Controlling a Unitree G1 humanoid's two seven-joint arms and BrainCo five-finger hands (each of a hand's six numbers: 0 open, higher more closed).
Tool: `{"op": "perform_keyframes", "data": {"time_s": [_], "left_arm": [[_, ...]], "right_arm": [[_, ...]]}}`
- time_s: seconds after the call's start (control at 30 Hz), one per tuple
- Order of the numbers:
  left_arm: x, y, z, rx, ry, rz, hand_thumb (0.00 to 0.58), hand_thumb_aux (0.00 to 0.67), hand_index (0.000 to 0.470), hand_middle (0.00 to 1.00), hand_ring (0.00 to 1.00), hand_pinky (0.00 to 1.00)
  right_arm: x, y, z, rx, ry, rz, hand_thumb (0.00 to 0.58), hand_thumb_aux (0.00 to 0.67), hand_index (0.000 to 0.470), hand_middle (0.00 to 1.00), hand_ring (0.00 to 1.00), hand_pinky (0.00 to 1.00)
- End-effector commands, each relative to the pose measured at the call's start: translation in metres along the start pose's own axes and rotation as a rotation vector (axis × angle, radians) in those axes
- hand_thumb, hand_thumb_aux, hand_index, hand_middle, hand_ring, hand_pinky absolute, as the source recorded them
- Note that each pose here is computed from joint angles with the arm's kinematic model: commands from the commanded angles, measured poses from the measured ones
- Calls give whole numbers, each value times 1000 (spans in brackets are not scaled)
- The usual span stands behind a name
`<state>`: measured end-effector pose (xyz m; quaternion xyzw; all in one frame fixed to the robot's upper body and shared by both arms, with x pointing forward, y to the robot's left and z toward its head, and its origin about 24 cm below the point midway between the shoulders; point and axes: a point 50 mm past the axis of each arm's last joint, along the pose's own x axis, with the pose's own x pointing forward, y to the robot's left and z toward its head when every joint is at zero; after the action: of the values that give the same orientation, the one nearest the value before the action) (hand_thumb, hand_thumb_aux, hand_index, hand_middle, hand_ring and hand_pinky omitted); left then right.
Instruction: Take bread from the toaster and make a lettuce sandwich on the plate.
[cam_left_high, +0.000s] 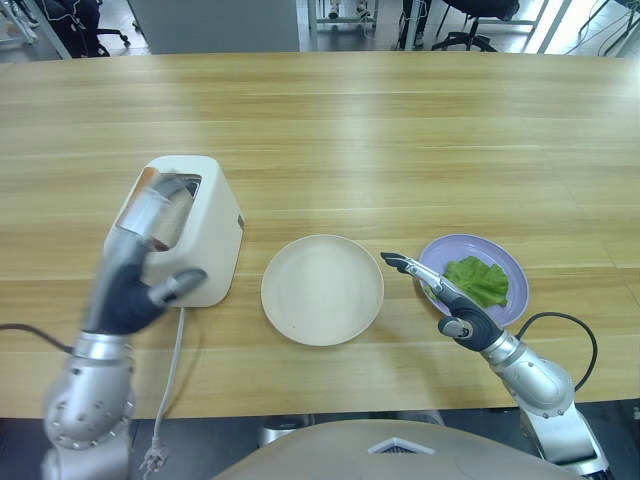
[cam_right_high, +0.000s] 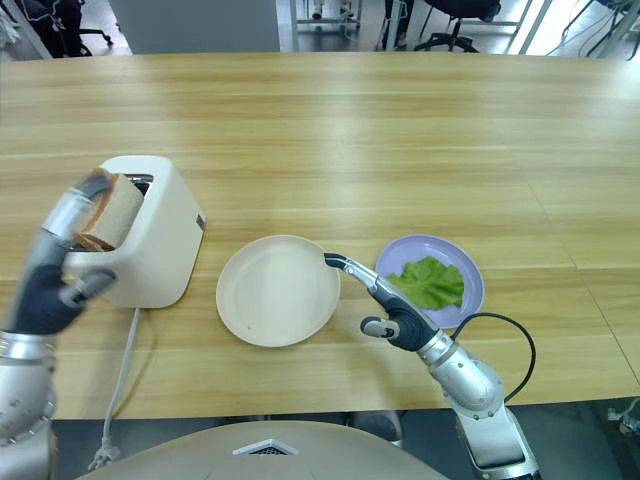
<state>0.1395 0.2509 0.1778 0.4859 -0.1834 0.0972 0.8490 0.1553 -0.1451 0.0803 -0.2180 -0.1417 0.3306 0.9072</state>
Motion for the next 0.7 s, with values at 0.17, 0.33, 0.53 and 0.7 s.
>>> {"op": "perform_keyframes", "data": {"time_s": [0.17,0.33,0.53,0.7], "left_arm": [[11,27,-72,425,310,41,0,0,0,0,0,0],[17,-2,-104,495,409,-97,0,0,0,0,0,0],[25,-28,-123,451,469,-171,0,0,0,0,0,0],[33,-37,-126,462,462,-183,0,0,0,0,0,0]], "right_arm": [[0,5,5,29,-9,5,0,0,0,0,0,0],[0,10,12,44,-27,13,0,0,0,0,0,0],[1,10,18,55,-43,5,0,0,0,0,0,0],[1,9,20,59,-50,3,0,0,0,0,0,0]]}}
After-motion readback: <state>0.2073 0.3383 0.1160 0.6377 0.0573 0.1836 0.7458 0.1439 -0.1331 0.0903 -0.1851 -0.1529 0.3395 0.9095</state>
